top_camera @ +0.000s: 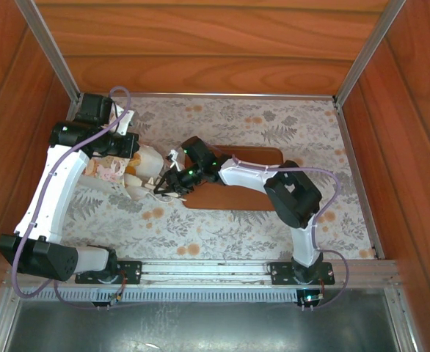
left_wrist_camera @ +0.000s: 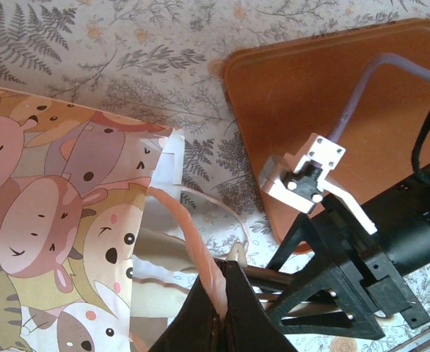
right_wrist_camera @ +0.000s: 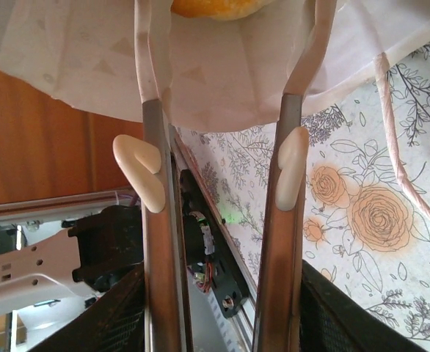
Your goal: Take the fake bread out of the paper bag
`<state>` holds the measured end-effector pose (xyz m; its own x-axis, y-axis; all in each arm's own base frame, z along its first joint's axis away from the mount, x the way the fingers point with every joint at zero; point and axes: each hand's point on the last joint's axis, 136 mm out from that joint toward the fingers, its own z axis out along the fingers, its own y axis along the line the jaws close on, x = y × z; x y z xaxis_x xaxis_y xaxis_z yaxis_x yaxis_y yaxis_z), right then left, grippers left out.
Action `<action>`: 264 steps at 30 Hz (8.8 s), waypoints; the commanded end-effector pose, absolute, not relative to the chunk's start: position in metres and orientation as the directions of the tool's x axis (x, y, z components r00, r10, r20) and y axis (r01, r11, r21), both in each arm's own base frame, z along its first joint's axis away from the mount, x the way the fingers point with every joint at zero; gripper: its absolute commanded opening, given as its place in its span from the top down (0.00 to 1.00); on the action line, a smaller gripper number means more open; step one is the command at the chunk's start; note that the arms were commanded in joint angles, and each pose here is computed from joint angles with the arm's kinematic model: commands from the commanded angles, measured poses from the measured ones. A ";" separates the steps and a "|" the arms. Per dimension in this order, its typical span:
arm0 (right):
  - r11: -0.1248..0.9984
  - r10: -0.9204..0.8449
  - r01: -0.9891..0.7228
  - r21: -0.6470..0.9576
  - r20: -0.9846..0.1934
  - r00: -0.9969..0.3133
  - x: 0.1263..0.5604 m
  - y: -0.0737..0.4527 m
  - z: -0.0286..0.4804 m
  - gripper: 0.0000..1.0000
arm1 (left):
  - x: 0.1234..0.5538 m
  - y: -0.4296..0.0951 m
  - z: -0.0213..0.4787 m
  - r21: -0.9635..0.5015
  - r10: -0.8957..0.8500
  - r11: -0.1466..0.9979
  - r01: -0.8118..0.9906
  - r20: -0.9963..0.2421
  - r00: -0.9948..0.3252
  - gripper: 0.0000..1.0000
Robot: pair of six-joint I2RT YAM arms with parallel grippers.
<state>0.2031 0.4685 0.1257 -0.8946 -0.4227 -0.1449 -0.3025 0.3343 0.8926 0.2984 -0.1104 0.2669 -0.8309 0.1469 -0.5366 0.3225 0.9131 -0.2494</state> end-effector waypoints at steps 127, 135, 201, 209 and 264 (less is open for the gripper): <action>0.854 -0.047 -0.130 0.503 -0.175 -0.983 0.184 0.197 0.223 0.76 | 0.302 -0.114 0.271 -0.249 0.145 0.904 0.348 -0.587 -0.796 1.00; 0.900 0.040 -0.006 0.436 -0.097 -0.995 0.172 0.151 0.234 0.76 | 0.302 -0.115 0.270 -0.239 0.164 0.899 0.368 -0.595 -0.787 1.00; 0.908 0.140 0.164 0.386 0.090 -0.986 0.226 0.142 0.149 0.48 | 0.307 -0.117 0.256 -0.231 0.193 0.893 0.387 -0.580 -0.791 1.00; 0.938 0.109 0.116 0.328 0.042 -0.993 0.235 0.132 0.153 0.63 | 0.307 -0.116 0.257 -0.228 0.190 0.895 0.384 -0.585 -0.789 1.00; 0.960 -0.154 -0.175 0.217 -0.108 -0.982 0.283 0.091 0.216 0.55 | 0.304 -0.113 0.261 -0.207 0.195 0.899 0.386 -0.600 -0.776 1.00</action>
<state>0.2918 0.0737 0.1867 -0.9800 -0.1962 -0.0326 -0.1984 0.9756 0.0937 0.3044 -0.1120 0.2553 -0.7950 0.1885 -0.5765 0.3722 0.9021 -0.2183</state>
